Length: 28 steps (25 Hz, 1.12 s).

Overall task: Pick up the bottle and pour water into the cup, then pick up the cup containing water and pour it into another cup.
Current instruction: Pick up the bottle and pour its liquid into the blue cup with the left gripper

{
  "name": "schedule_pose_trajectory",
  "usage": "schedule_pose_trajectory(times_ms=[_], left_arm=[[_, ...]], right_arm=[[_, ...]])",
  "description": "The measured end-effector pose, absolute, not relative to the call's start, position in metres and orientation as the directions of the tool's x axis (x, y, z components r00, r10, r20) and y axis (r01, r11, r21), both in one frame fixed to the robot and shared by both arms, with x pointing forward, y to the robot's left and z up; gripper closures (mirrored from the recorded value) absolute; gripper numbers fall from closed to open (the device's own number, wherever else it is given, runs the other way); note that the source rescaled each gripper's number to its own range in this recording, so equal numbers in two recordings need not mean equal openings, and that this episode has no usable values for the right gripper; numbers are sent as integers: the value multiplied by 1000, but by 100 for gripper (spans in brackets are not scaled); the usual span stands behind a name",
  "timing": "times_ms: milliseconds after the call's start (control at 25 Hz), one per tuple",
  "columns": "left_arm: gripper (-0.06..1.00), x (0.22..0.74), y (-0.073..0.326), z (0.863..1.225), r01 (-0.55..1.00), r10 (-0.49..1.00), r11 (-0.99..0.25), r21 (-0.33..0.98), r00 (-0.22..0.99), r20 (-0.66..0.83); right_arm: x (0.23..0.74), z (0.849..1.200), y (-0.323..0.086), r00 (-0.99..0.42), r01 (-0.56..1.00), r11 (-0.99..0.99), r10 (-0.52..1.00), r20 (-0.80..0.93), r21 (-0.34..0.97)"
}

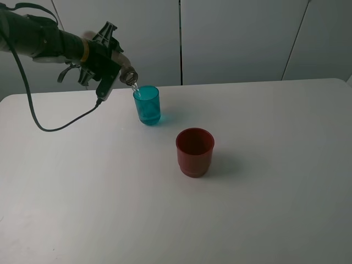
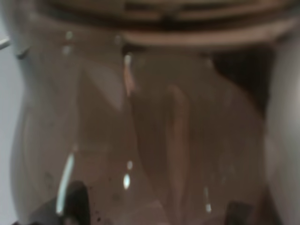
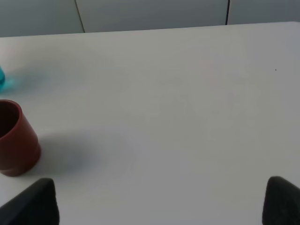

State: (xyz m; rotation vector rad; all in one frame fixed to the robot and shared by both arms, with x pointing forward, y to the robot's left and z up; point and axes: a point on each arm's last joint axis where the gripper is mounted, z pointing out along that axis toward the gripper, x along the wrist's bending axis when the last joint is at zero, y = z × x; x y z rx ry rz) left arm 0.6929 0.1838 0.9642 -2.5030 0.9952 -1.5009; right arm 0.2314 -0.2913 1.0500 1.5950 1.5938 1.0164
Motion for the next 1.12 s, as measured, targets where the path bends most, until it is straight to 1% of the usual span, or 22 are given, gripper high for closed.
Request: schedule_pose_trajectory(times_ms=[600,840,1120], left_arm=[[92,693,184,964,-503,-570,-777,-378,308,762],[92,693,185,964,-482,-526,-809,-338,334,783],[92,697,186,969,-469,-515,-816,-336,328,792]], right_arm=[[231,1050,-291,-43,487,-44,996,74,872],[231,1050,-291,-43,487,-44,996,74,872],[231,1050,-291,-43,487,-44,996,74,872]])
